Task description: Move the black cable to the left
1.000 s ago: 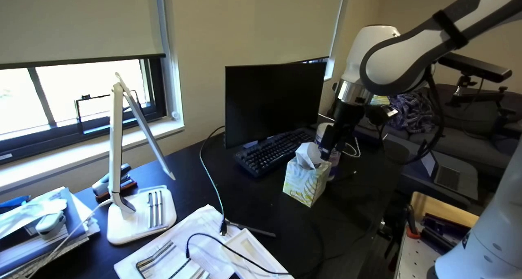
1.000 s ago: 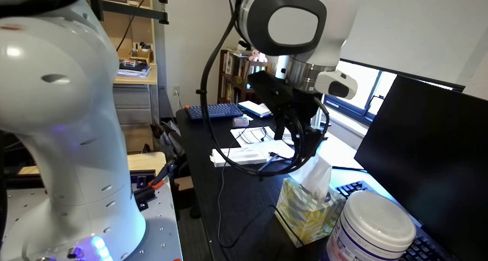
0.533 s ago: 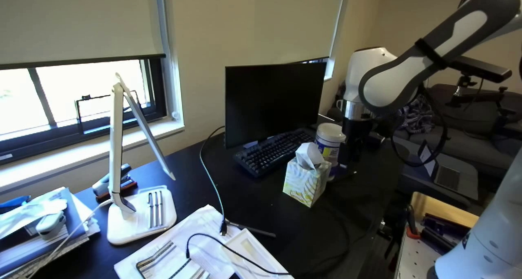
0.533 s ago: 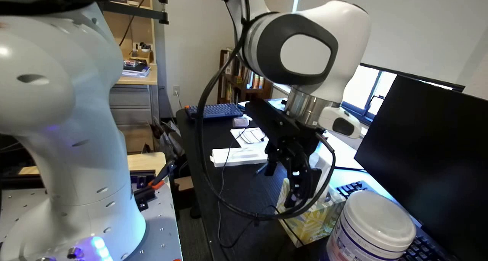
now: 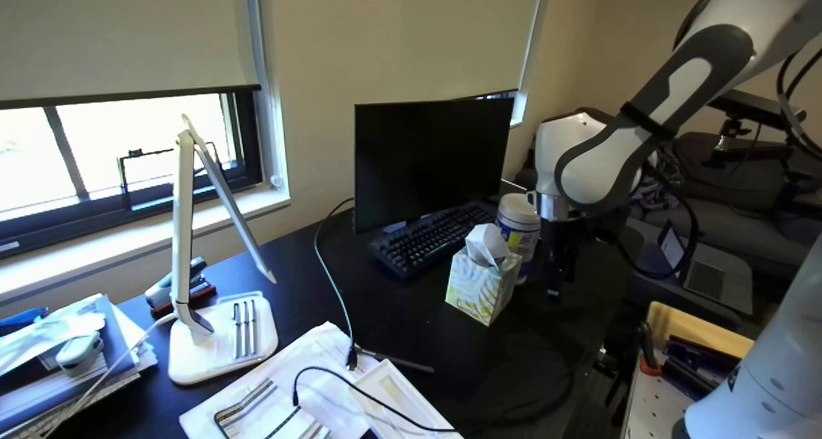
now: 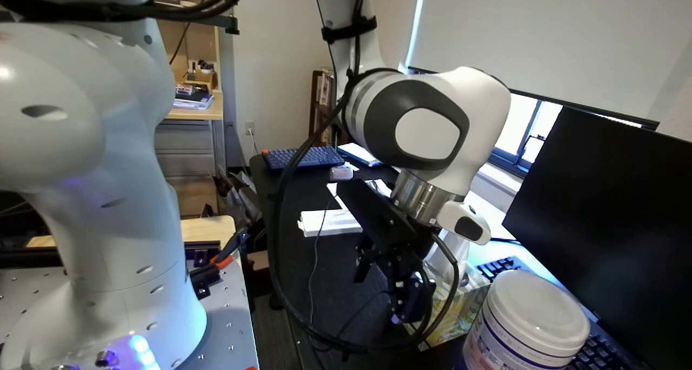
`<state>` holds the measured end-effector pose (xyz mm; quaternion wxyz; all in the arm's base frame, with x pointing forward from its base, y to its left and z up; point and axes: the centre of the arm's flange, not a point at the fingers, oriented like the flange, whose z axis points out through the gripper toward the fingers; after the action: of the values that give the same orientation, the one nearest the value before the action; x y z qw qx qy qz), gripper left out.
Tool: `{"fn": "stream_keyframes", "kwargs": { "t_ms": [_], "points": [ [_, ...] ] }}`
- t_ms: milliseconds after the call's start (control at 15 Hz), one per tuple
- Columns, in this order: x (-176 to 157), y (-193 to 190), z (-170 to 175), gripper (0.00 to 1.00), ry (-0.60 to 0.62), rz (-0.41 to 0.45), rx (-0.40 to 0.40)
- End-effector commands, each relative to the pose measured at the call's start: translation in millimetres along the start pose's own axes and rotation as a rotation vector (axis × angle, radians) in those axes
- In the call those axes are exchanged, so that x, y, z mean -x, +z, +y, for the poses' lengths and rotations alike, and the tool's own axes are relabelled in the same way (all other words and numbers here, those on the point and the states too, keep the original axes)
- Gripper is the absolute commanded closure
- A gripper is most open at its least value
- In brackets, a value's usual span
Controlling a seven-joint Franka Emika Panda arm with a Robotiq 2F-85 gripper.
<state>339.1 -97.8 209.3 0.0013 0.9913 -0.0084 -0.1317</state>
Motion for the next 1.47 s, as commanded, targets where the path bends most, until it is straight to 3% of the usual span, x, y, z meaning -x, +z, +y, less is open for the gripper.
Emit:
{"fn": "stream_keyframes", "kwargs": {
  "t_ms": [0, 667, 933, 1200, 1400],
  "points": [
    [17.3, 26.7, -3.0, 0.26, -0.064, 0.005, -0.007],
    [12.3, 28.1, -5.6, 0.92, -0.078, -0.002, -0.022],
    [19.5, 13.4, -11.0, 1.0, -0.083, 0.013, -0.001],
    [32.5, -2.5, -25.8, 0.95, -0.137, 0.042, 0.027],
    [45.3, -13.6, -51.1, 0.97, -0.242, 0.049, 0.041]
  ]
}}
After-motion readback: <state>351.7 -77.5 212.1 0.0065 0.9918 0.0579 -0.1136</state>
